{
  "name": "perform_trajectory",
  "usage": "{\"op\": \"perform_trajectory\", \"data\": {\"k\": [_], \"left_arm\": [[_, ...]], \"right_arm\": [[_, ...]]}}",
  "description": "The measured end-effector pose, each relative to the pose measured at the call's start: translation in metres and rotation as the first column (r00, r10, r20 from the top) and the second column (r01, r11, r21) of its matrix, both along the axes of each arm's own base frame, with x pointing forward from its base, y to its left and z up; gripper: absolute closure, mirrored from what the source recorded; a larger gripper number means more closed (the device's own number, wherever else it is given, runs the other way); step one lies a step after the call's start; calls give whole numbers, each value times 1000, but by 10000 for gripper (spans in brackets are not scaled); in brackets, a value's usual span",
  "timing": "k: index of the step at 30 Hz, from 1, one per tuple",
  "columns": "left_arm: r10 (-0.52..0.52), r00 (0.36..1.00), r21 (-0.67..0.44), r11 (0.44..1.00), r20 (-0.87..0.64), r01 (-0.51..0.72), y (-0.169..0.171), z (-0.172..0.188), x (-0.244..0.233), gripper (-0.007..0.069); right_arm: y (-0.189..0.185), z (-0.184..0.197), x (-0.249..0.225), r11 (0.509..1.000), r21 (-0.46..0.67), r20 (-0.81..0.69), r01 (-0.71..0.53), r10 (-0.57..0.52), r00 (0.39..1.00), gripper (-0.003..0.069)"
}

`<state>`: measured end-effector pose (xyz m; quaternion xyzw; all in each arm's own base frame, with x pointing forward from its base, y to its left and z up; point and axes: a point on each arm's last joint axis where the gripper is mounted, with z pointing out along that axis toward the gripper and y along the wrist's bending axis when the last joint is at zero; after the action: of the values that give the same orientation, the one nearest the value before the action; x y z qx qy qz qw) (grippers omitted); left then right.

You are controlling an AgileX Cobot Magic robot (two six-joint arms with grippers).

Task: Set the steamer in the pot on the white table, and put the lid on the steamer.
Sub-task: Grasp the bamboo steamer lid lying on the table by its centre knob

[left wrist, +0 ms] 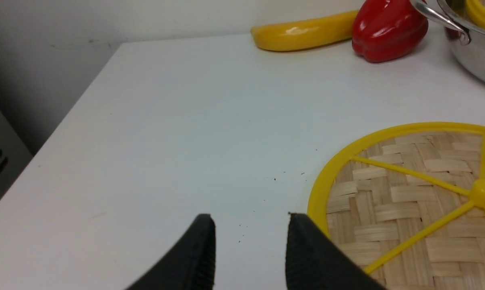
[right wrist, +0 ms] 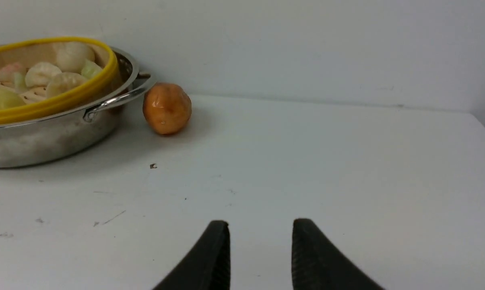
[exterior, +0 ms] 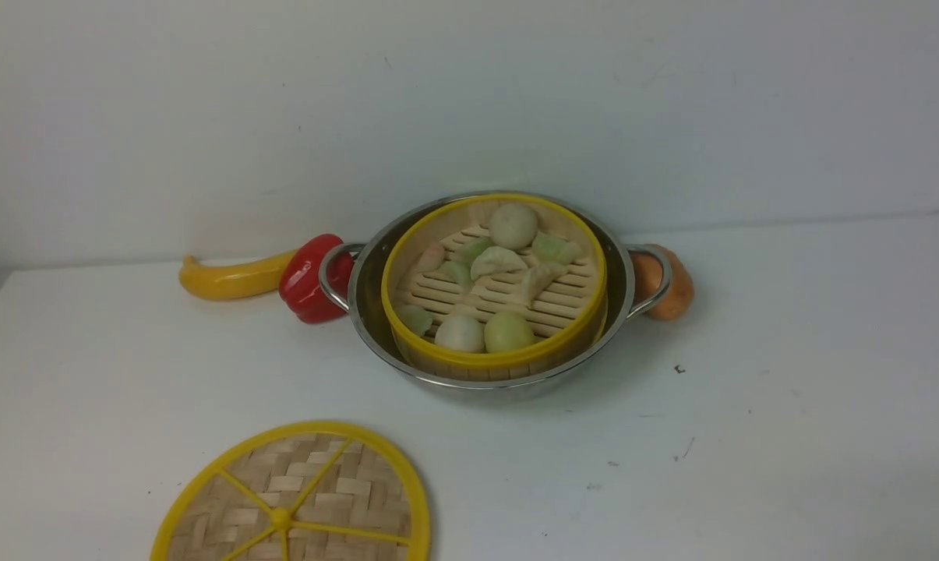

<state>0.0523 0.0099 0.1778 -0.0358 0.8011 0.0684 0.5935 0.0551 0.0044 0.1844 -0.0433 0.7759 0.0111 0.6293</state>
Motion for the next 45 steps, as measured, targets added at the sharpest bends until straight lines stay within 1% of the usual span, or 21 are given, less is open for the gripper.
{"op": "perform_trajectory", "data": {"k": [5,10,17,19,45], "left_arm": [[0,1000,0,1000,0,0,0,0,0,384],[0,1000,0,1000,0,0,0,0,0,384],[0,1000,0,1000,0,0,0,0,0,384],[0,1000,0,1000,0,0,0,0,0,384],[0,1000,-11,1000,6,0,0,0,0,384]], "right_arm": [[1,0,0,1000,5,-1,-17,17,1000,420],[1,0,0,998,67,-6,-2,2,1000,419],[0,4,1,999,40,40,3,-5,999,419],[0,5,1,999,52,47,5,-7,999,419],[0,5,1,998,60,50,6,-9,999,419]]}}
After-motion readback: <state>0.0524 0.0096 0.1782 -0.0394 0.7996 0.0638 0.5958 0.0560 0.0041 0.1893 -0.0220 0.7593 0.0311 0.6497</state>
